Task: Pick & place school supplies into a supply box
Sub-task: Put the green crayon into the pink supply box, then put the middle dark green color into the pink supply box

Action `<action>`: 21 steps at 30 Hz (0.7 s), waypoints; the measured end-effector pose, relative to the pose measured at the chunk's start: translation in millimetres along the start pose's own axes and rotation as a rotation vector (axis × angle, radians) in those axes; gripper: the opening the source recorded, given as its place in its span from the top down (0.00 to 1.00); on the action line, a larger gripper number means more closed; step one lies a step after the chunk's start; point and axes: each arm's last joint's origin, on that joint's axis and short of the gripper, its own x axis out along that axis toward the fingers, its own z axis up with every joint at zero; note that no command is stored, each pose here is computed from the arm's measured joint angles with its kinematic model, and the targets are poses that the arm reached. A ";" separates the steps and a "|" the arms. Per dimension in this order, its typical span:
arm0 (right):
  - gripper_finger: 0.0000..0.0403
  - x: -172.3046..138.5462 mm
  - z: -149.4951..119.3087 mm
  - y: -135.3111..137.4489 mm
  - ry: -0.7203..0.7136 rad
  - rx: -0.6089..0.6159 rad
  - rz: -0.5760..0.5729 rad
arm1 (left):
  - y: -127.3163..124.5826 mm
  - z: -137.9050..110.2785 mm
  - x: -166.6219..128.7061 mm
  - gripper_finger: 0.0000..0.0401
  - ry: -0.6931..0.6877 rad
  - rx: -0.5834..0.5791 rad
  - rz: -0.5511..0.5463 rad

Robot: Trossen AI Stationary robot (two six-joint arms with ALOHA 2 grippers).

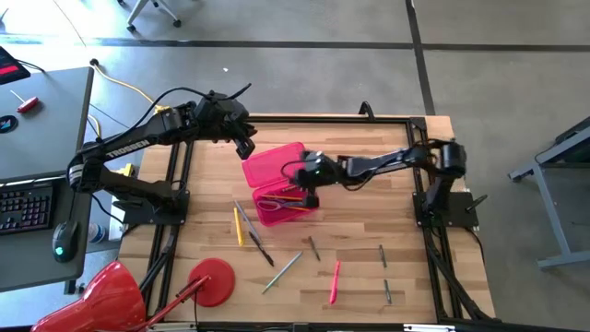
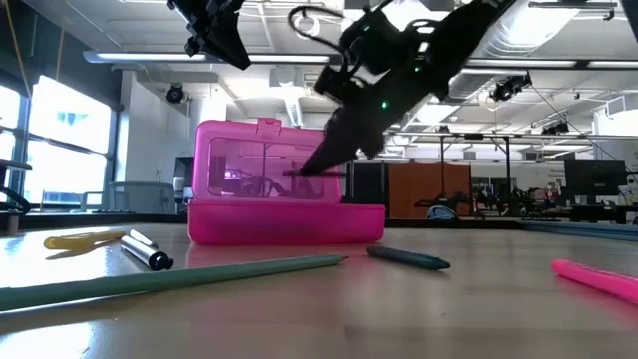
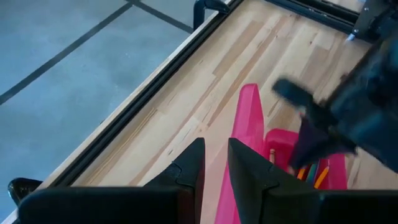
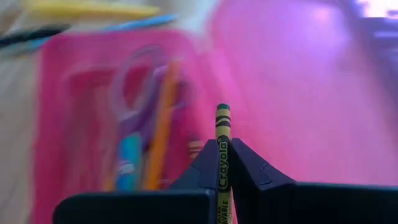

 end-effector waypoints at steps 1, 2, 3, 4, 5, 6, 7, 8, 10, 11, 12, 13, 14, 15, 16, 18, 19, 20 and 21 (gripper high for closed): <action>0.99 4.8 -1.0 1.3 0.006 -0.020 0.033 | 0.0 -0.1 0.0 0.75 0.001 0.002 0.000; 0.99 8.5 -1.8 2.5 0.013 -0.039 0.057 | 0.0 0.0 0.0 0.75 0.000 0.005 0.000; 0.99 12.0 -1.6 2.6 0.015 -0.059 0.064 | 0.0 -0.1 0.0 0.75 0.001 0.013 0.000; 0.99 15.1 -2.5 2.5 0.018 -0.077 0.064 | 0.0 -0.3 0.0 0.75 0.003 0.021 0.000; 0.99 17.9 -5.2 2.7 0.029 -0.086 0.064 | 0.0 -0.5 0.0 0.75 0.005 0.025 0.000; 0.99 21.0 -9.1 3.3 0.047 -0.090 0.067 | 0.0 -0.5 0.0 0.75 0.005 0.027 0.000; 0.99 24.1 -13.5 3.2 0.065 -0.086 0.069 | 0.0 -0.6 0.0 0.75 0.006 0.029 0.000; 0.99 25.9 -16.8 3.2 0.081 -0.078 0.067 | 0.0 -1.1 0.0 0.75 0.011 0.030 0.001; 0.99 27.2 -19.0 1.9 0.094 -0.049 0.049 | 0.1 -1.9 0.0 0.75 0.019 0.034 -0.001; 0.99 27.3 -17.8 1.1 0.088 -0.043 0.037 | 0.2 -2.4 0.0 0.75 0.025 0.039 0.000; 0.98 27.3 -17.6 0.7 0.090 -0.041 0.025 | 0.2 -2.8 0.0 0.75 0.029 0.045 -0.001; 0.97 27.3 -17.4 0.5 0.089 -0.042 0.019 | 0.3 -2.9 0.0 0.75 0.030 0.049 -0.001; 0.96 27.6 -17.3 0.3 0.087 -0.045 0.014 | 0.3 -2.8 0.0 0.75 0.029 0.050 0.000; 0.95 27.6 -16.8 0.2 0.082 -0.055 0.013 | 0.2 -2.8 0.0 0.75 0.029 0.050 -0.001; 0.93 27.7 -16.0 -0.1 0.073 -0.064 0.011 | 0.2 -2.8 0.0 0.75 0.029 0.050 -0.001; 0.91 27.8 -14.5 -0.4 0.057 -0.078 0.010 | 0.1 -2.8 -0.1 0.75 0.029 0.050 -0.003; 0.89 27.8 -14.4 -0.4 0.056 -0.086 0.010 | 0.2 -2.8 0.0 0.75 0.029 0.050 -0.004; 0.88 27.8 -14.4 -0.4 0.055 -0.096 0.011 | 0.2 -2.8 0.0 0.75 0.029 0.050 -0.004; 0.87 27.8 -14.4 -0.4 0.055 -0.101 0.011 | 0.2 -2.8 0.0 0.75 0.030 0.050 -0.004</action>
